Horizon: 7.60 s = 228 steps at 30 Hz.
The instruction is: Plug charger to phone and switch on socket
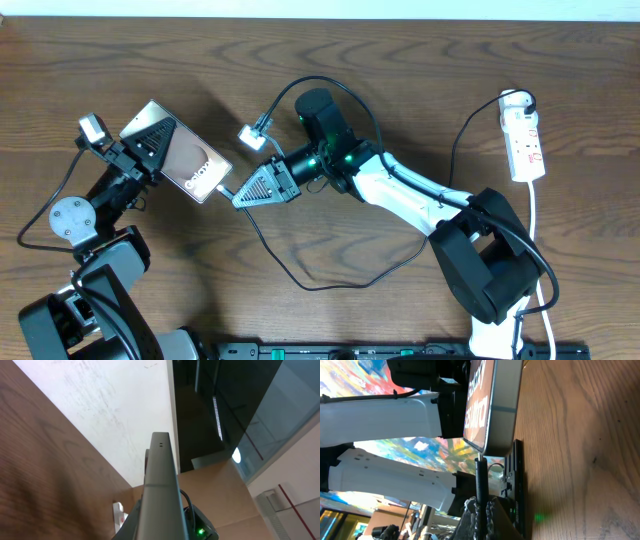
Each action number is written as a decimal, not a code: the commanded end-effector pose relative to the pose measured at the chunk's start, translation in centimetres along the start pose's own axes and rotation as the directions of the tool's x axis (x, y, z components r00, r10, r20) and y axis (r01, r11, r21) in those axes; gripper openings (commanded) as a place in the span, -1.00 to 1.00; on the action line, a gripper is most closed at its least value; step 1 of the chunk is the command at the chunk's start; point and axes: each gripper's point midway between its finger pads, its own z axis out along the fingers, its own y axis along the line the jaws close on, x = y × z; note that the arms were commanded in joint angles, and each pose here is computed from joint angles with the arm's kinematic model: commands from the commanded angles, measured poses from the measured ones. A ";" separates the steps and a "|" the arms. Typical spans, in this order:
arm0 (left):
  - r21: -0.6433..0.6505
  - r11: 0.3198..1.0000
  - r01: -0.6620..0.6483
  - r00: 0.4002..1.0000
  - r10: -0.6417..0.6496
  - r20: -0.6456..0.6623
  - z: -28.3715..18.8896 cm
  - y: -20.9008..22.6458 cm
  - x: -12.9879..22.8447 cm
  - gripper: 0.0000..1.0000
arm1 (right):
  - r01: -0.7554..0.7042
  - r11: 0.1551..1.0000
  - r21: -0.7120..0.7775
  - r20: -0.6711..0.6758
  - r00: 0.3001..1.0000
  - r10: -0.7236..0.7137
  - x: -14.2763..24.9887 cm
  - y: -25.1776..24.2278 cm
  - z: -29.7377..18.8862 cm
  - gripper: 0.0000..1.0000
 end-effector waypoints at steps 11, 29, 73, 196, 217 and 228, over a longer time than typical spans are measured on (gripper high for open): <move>0.026 0.998 -0.053 0.998 0.054 -0.043 0.0 -1.1 0.9 -0.85 | 0.013 1.000 -0.003 0.007 1.000 -0.013 -0.6 0.7 -0.3 -0.98; 0.024 0.996 -0.083 0.991 0.085 -0.099 0.0 -1.0 1.8 -0.85 | 0.017 1.000 -0.006 0.010 1.000 -0.017 -0.8 0.9 -0.3 -0.98; 0.024 0.996 -0.086 0.991 0.088 -0.103 0.0 -1.0 1.9 -0.85 | -0.011 0.996 0.094 0.145 0.989 -0.003 -3.8 0.1 0.5 -0.98; -0.874 0.479 0.081 0.967 -0.251 -0.048 -12.4 22.3 10.7 0.50 | -0.543 0.214 0.812 0.531 0.839 0.115 6.5 1.0 -24.9 0.99; -0.945 0.279 0.172 0.962 -0.253 0.100 -15.5 23.7 10.5 0.70 | -0.545 0.209 0.812 0.531 0.838 0.126 6.7 1.0 -24.8 0.98; -0.922 0.361 0.138 0.980 -0.187 0.074 -14.0 23.5 8.7 0.70 | -0.536 0.213 0.817 0.520 0.844 0.130 6.8 1.1 -24.4 0.98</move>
